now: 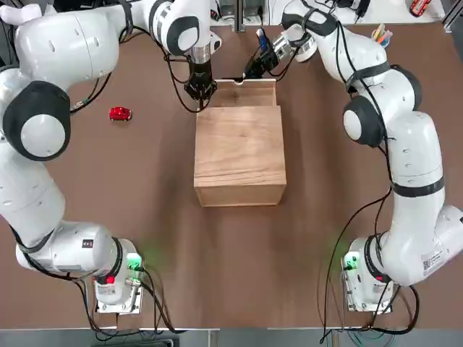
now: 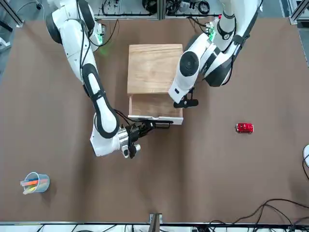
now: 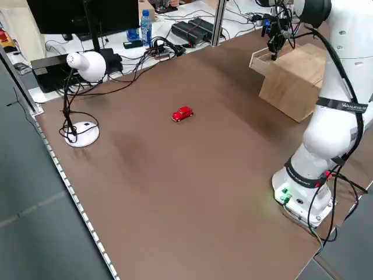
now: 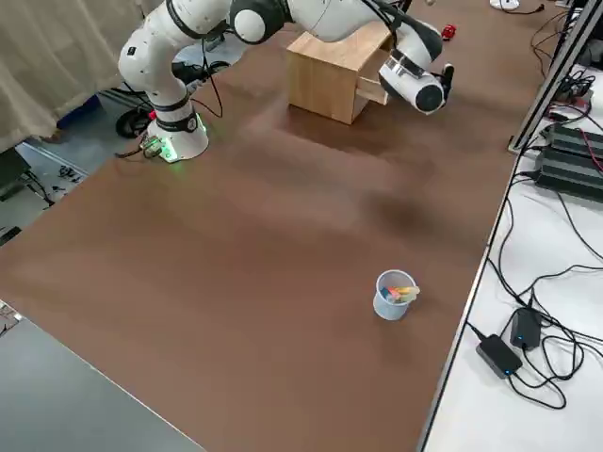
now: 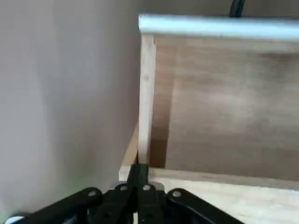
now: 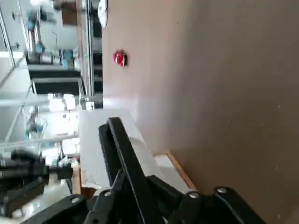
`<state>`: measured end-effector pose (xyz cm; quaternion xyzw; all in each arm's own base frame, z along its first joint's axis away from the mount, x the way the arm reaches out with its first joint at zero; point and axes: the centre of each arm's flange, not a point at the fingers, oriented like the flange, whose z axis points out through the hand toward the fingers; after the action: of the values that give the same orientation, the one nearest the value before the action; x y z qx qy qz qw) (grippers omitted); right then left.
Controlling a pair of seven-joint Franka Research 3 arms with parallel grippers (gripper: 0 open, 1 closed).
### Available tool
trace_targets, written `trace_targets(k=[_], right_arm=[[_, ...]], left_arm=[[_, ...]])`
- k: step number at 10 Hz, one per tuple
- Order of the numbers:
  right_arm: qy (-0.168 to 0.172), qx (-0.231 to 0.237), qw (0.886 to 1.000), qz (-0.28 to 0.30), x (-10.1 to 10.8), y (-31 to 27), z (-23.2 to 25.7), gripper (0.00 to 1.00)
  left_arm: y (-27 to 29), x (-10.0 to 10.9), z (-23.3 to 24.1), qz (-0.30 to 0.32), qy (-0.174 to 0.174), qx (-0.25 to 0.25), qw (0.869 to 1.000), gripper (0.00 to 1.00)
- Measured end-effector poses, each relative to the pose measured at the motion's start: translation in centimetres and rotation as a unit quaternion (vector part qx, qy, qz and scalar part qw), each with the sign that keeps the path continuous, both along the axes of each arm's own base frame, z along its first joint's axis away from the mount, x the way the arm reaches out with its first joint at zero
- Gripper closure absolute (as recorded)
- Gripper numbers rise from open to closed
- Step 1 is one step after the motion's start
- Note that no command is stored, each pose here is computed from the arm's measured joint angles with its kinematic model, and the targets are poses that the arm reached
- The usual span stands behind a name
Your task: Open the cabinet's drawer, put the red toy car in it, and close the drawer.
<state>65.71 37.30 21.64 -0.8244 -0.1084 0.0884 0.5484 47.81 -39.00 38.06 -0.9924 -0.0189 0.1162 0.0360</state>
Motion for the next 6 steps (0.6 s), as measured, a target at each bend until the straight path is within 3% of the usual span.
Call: trace_targets(k=[1, 3, 6], right_arm=[[0.004, 0.004, 0.999, -0.046, 1.0, 0.2, 0.8, 0.53], [0.011, 0.011, 0.998, -0.064, 1.4, 0.7, 1.8, 0.42], [0.016, 0.019, 0.997, -0.076, 1.6, 0.7, 1.9, 0.0]], left_arm=[[0.0, 0.0, 0.0, 0.0, 0.0, 0.0, 1.0, 0.98], [0.0, 0.0, 0.0, 0.0, 0.0, 0.0, 1.0, 0.97], [0.5, 0.6, 0.5, 0.007, -0.004, -0.003, 1.0, 0.94]])
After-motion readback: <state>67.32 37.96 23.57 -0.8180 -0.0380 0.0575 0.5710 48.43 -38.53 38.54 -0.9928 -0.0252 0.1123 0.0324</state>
